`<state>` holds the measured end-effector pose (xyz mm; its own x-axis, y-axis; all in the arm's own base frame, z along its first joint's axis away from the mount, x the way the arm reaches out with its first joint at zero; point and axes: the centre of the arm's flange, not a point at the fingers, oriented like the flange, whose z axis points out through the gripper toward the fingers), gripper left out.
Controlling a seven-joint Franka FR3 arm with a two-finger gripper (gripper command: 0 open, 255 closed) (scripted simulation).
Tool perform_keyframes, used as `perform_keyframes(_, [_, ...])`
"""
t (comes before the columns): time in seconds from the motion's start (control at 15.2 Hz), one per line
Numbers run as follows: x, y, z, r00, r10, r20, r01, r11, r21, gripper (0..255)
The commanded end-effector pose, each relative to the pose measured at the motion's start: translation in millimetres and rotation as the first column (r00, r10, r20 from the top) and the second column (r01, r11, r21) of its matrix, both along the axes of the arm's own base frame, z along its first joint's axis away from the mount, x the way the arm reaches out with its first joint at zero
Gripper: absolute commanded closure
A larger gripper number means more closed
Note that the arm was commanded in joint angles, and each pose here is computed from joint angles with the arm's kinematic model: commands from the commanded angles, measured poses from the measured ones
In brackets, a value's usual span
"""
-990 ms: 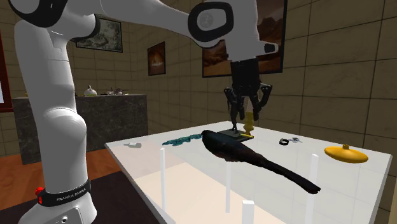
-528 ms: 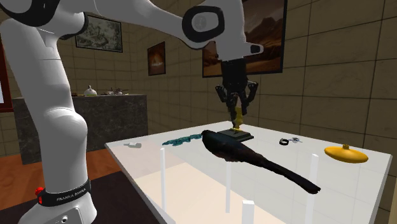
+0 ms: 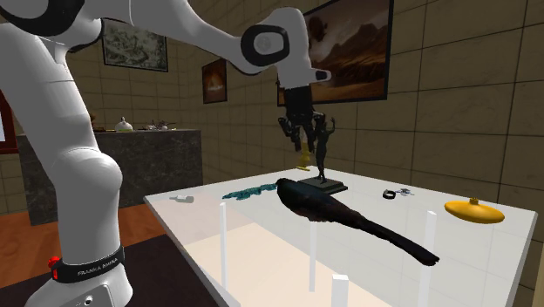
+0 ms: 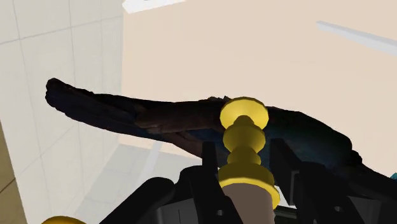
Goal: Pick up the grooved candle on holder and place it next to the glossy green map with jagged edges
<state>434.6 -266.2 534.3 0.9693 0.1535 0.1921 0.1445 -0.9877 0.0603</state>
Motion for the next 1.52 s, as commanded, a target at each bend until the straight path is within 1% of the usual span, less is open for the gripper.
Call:
perform_keyframes(0.0, [6,26,3,1.000,-0.002,0.000,0.002,1.000,-0.001,255])
perform_keyframes(1.45, [108,298,4,1.000,-0.002,0.000,0.002,1.000,-0.001,255])
